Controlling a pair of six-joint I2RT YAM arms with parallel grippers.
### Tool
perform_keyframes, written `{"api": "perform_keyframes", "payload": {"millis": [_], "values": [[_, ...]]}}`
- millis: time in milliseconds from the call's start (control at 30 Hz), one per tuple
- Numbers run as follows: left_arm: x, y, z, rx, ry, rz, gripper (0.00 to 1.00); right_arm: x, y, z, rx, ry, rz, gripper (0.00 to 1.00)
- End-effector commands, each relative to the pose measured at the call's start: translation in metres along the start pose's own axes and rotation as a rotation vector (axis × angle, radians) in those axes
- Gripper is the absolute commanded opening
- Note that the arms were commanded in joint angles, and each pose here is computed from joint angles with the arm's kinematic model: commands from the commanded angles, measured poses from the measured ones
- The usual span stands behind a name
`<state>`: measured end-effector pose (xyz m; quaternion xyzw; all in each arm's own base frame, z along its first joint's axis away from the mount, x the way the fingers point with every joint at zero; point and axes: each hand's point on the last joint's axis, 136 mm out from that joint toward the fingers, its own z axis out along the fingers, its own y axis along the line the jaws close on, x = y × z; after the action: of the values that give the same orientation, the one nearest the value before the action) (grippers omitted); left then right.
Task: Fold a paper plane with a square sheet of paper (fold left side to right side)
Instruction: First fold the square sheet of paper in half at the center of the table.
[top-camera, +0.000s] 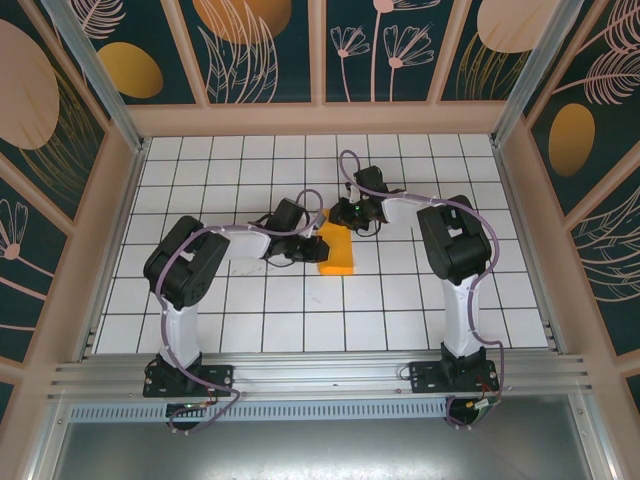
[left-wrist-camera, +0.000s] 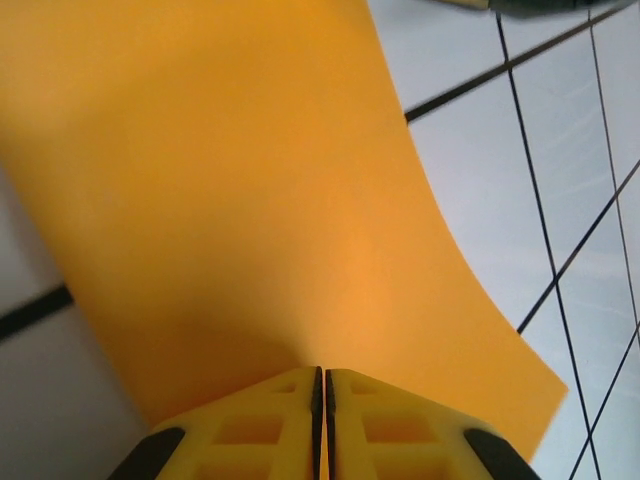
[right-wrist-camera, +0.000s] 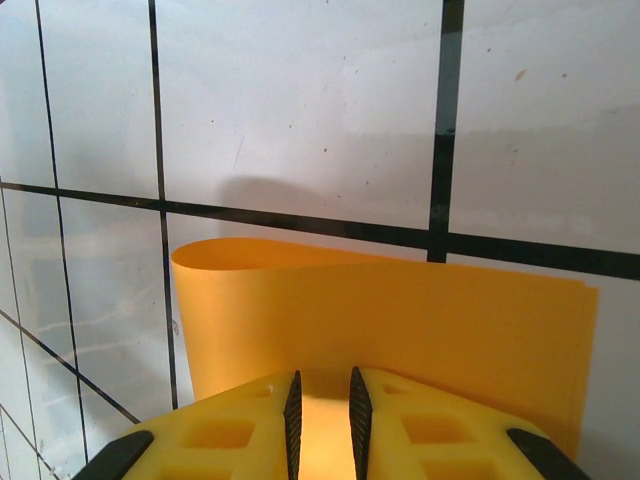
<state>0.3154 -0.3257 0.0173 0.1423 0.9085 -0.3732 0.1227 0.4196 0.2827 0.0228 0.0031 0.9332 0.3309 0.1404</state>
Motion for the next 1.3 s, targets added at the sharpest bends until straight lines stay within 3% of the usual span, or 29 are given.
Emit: {"api": "perform_keyframes", "payload": {"millis": [0, 367, 500, 667, 933, 1267], "values": [[0.030, -0.006, -0.008, 0.004, 0.077, 0.002, 0.14, 0.025, -0.035, 0.011, 0.122, 0.078, 0.056, 0.24], [0.066, -0.022, -0.026, 0.025, 0.123, 0.032, 0.14, 0.024, -0.033, 0.011, 0.119, 0.079, 0.054, 0.24], [0.039, -0.046, -0.041, 0.071, 0.043, 0.049, 0.14, 0.024, -0.031, 0.012, 0.113, 0.079, 0.048, 0.24], [-0.024, -0.064, -0.068, 0.122, -0.107, 0.056, 0.16, 0.024, -0.030, 0.012, 0.112, 0.082, 0.042, 0.24], [-0.062, -0.023, -0.027, 0.073, -0.084, 0.004, 0.14, 0.024, -0.026, 0.012, 0.102, 0.083, 0.030, 0.24], [-0.064, 0.011, 0.006, 0.001, -0.056, -0.050, 0.13, 0.025, -0.023, 0.013, 0.095, 0.088, 0.019, 0.24]]}}
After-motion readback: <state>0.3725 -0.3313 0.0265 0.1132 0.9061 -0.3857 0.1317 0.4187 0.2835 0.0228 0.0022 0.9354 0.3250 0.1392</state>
